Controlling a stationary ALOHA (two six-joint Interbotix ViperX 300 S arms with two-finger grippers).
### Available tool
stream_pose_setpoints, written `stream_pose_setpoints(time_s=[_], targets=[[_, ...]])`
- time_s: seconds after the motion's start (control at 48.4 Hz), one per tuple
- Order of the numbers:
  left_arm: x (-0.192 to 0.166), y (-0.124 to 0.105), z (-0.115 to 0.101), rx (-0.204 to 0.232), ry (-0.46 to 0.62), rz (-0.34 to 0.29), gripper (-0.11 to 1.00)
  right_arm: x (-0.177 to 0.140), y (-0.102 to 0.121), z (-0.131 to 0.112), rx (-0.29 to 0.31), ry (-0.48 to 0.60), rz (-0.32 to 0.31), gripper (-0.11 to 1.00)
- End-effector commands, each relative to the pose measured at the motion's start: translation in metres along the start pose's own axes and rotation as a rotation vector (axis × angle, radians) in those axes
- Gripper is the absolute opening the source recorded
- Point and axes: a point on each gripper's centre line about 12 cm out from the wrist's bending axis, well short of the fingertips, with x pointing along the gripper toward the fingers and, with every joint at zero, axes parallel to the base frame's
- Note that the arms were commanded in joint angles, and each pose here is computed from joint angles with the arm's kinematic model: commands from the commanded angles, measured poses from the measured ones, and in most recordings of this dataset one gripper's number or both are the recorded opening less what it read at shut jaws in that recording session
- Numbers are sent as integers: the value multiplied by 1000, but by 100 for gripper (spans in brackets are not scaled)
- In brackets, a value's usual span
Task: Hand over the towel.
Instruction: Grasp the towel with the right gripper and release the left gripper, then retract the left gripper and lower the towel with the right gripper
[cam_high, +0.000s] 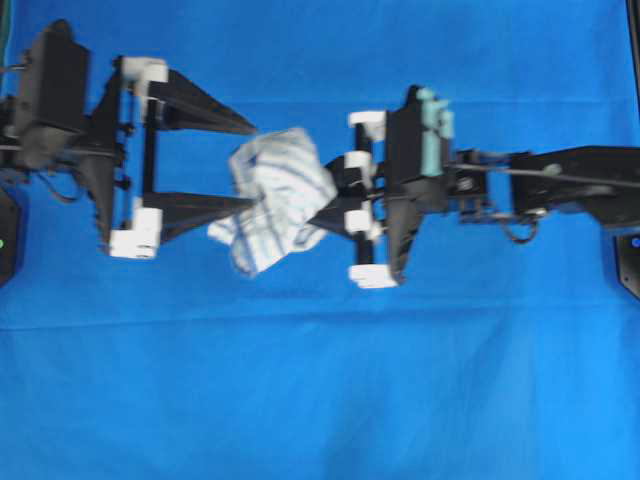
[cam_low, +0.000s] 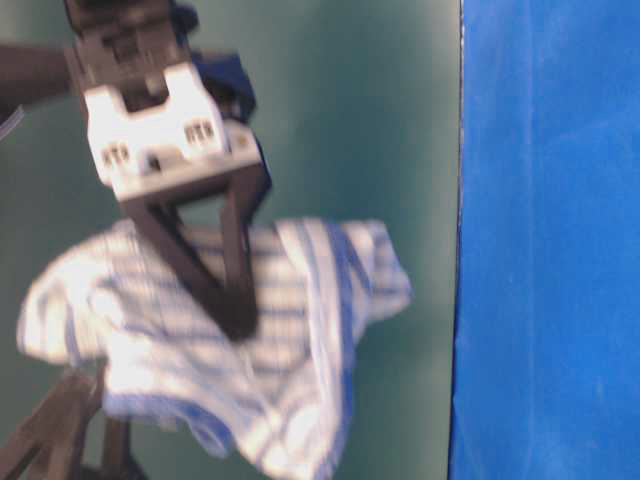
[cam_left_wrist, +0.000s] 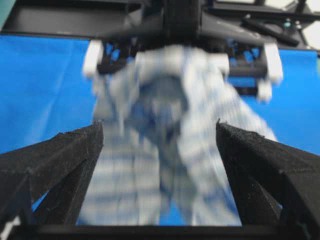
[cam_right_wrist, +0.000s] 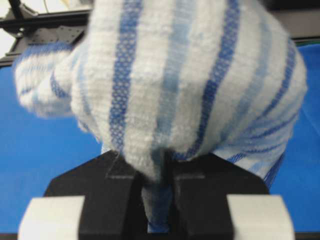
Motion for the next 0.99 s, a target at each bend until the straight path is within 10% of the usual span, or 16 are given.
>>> stream_pose_setpoints(time_s=[0.0,0.599,0.971], targets=[[-14,-1,11,0,-47,-4,94,-21,2,16,-3,-62,8,9],[-38,-1,8,-2,-73,-5,94,-77,-1,9,16,-61,3,9],[-38,-1,8,-2,-78,-5,94,-12,-17,-46,28,436,-74,9]])
